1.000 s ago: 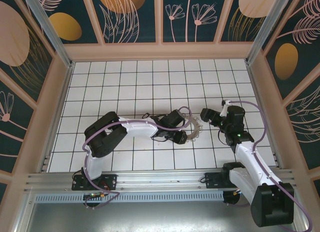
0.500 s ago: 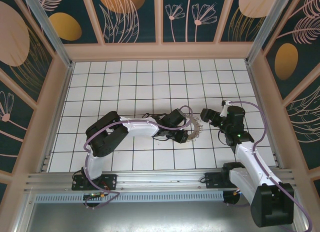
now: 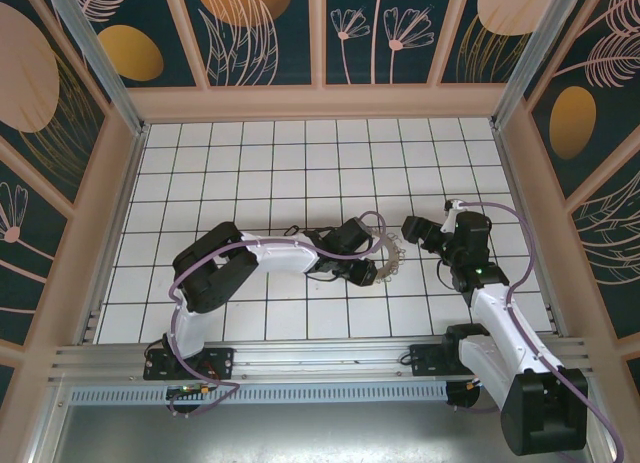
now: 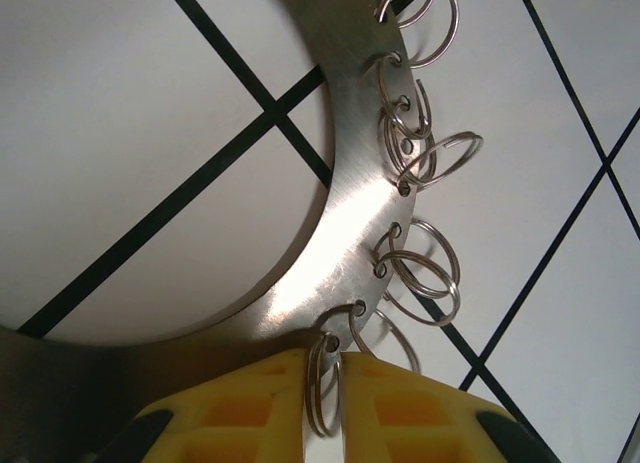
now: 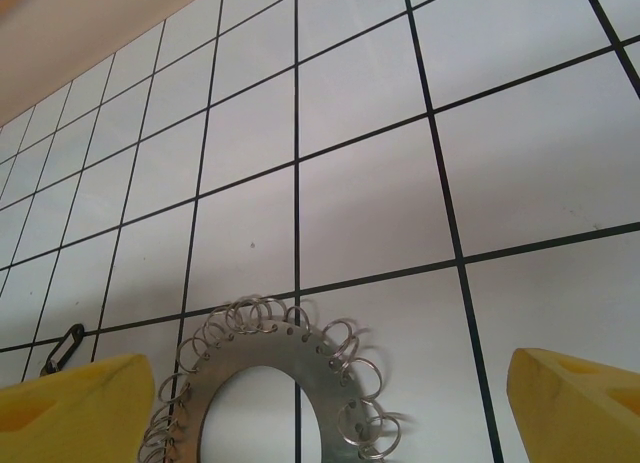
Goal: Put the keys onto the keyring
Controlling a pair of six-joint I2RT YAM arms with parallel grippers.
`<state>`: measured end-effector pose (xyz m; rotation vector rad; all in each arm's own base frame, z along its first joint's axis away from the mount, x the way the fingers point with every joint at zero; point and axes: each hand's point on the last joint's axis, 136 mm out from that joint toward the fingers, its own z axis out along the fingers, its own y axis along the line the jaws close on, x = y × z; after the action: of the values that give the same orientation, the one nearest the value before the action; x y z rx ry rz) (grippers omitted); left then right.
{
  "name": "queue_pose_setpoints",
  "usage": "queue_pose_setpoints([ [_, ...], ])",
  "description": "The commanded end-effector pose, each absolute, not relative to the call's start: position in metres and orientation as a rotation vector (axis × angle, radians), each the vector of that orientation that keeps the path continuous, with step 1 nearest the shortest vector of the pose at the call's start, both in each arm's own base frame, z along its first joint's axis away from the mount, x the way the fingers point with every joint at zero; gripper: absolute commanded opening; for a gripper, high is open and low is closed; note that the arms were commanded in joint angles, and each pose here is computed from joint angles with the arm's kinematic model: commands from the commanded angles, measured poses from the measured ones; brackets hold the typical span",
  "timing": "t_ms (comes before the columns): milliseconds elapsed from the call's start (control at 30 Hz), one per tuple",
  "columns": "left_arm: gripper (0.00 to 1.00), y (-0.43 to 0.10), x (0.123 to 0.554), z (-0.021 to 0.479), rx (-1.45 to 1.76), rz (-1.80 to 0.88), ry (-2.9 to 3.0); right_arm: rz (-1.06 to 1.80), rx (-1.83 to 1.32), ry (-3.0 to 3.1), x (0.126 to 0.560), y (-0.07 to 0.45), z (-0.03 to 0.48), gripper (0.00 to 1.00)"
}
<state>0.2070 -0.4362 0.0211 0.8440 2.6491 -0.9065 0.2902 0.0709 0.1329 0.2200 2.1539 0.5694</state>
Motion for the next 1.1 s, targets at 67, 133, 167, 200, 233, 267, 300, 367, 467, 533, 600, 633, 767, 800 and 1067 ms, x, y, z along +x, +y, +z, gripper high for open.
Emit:
queue_pose_setpoints([
  [67, 0.06, -0.44, 0.205, 0.017, 0.864, -0.913, 2.64, 0.547, 0.201, 2.138, 0.29, 0.068, 0.133, 0.91],
  [133, 0.0, -0.439, 0.205, 0.016, 0.86, -0.905, 2.644, 0.547, 0.201, 2.137, 0.29, 0.068, 0.134, 0.91],
  [167, 0.0, -0.439, 0.205, 0.016, 0.861, -0.904, 2.644, 0.547, 0.203, 2.138, 0.29, 0.068, 0.133, 0.91],
  [200, 0.0, -0.439, 0.205, 0.016, 0.859, -0.907, 2.645, 0.547, 0.202, 2.137, 0.29, 0.067, 0.134, 0.91],
  [233, 0.0, -0.44, 0.205, 0.017, 0.858, -0.911, 2.646, 0.548, 0.203, 2.137, 0.29, 0.068, 0.134, 0.91],
  [267, 0.0, -0.439, 0.205, 0.018, 0.859, -0.912, 2.642, 0.548, 0.202, 2.137, 0.29, 0.068, 0.134, 0.91],
  [300, 0.0, -0.44, 0.205, 0.021, 0.861, -0.913, 2.636, 0.548, 0.202, 2.136, 0.29, 0.068, 0.135, 0.91],
  [367, 0.0, -0.436, 0.208, 0.028, 0.884, -0.87, 2.616, 0.549, 0.199, 2.136, 0.29, 0.068, 0.136, 0.91],
  [467, 0.0, -0.422, 0.218, 0.047, 0.937, -0.741, 2.548, 0.552, 0.198, 2.131, 0.29, 0.068, 0.138, 0.91],
  [533, 0.0, -0.411, 0.224, 0.064, 0.971, -0.651, 2.493, 0.557, 0.194, 2.125, 0.29, 0.069, 0.14, 0.91],
  [600, 0.0, -0.402, 0.227, 0.083, 1.01, -0.604, 2.435, 0.57, 0.187, 2.118, 0.289, 0.071, 0.142, 0.9],
  [633, 0.0, -0.4, 0.226, 0.093, 1.03, -0.599, 2.403, 0.582, 0.179, 2.11, 0.29, 0.072, 0.144, 0.89],
  [767, 0.0, -0.392, 0.221, 0.135, 1.083, -0.628, 2.277, 0.639, 0.144, 2.061, 0.289, 0.08, 0.159, 0.82],
  [800, 0.0, -0.39, 0.22, 0.143, 1.096, -0.63, 2.246, 0.659, 0.129, 2.04, 0.288, 0.083, 0.164, 0.8],
  [1067, 0.0, -0.367, 0.214, 0.209, 1.142, -0.612, 1.969, 0.867, -0.127, 1.822, 0.27, 0.122, 0.227, 0.73],
])
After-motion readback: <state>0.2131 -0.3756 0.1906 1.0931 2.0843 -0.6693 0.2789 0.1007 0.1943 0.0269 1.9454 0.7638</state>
